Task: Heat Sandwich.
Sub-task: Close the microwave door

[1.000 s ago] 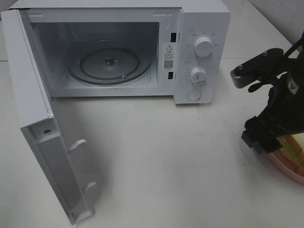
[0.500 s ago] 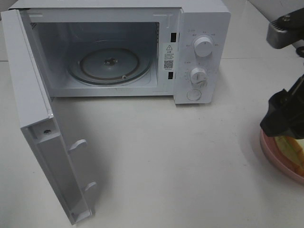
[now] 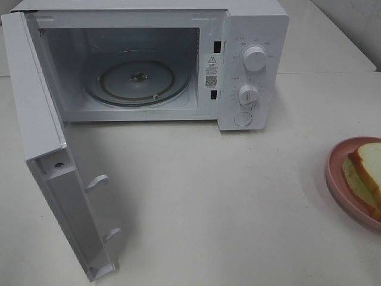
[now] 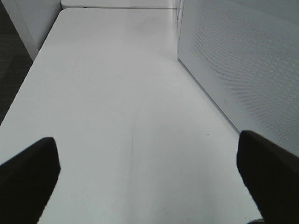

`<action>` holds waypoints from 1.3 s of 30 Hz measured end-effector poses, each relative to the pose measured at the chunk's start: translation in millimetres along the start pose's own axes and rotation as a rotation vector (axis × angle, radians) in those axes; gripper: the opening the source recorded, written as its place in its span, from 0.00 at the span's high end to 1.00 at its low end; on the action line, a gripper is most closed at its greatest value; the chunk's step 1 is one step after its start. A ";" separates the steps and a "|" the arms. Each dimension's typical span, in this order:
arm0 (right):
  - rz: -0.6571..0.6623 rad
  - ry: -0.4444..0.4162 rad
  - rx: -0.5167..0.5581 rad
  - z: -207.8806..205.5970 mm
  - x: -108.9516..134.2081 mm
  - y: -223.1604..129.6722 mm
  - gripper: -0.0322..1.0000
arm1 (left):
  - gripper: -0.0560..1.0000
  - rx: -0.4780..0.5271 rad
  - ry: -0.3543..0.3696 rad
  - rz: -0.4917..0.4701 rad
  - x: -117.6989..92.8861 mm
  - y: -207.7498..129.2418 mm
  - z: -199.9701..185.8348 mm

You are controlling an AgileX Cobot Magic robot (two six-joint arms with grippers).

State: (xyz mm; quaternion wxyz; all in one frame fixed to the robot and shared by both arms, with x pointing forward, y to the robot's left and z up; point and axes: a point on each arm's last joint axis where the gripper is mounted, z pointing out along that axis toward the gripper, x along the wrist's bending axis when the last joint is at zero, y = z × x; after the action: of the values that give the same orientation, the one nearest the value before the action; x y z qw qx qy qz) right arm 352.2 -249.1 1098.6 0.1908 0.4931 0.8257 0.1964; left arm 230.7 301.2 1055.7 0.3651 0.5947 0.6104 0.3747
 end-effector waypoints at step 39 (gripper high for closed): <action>0.326 -0.267 -0.430 -23.9 9.0 -133.7 0.23 | 0.03 0.000 0.000 0.000 0.0 0.0 0.0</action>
State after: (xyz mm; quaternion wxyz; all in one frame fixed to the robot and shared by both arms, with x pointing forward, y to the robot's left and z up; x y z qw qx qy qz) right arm 237.2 -302.7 1049.2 0.3637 0.5888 0.6428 0.3284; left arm 230.7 301.2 1055.7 0.3651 0.5947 0.6104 0.3747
